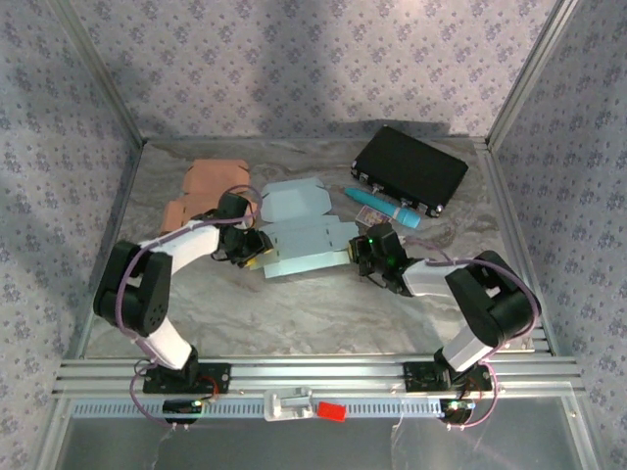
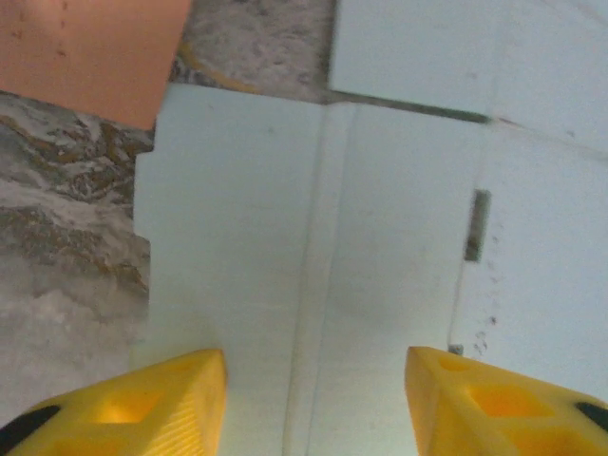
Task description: Fold the paper box
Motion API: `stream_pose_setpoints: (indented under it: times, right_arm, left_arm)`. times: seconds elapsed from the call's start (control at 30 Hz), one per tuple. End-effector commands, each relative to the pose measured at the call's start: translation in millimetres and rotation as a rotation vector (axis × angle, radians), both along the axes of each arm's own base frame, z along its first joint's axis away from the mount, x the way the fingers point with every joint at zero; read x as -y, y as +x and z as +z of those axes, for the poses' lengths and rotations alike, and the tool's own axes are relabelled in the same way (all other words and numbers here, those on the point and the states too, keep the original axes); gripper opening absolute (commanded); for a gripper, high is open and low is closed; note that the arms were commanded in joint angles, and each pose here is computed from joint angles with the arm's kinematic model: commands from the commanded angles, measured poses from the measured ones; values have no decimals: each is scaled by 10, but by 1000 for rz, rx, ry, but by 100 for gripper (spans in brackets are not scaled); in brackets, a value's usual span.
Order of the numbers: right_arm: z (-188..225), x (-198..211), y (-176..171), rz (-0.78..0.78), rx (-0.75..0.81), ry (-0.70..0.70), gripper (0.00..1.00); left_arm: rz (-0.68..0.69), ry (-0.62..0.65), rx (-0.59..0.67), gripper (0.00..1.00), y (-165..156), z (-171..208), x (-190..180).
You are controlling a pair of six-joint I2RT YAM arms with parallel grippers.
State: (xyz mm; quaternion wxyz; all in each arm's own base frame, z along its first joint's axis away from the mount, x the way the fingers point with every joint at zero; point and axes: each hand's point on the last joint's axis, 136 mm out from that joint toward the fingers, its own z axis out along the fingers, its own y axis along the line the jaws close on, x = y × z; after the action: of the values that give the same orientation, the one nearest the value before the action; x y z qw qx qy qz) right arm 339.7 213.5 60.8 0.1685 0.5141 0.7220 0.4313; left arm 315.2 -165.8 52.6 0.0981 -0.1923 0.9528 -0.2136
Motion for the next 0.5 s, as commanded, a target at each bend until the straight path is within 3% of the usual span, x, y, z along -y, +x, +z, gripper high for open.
stream_pose_setpoints:
  times: [0.0, 0.17, 0.47]
  right_arm:
    - [146, 35, 34, -44, -1, -1, 0]
    - [310, 18, 33, -54, -17, 24, 0]
    - [479, -23, 49, -69, -49, 72, 0]
  left_arm:
    - [24, 11, 35, 59, -108, 269, -69]
    - [139, -83, 20, 69, -325, 400, -95]
    - [523, -376, -1, 80, -396, 431, -123]
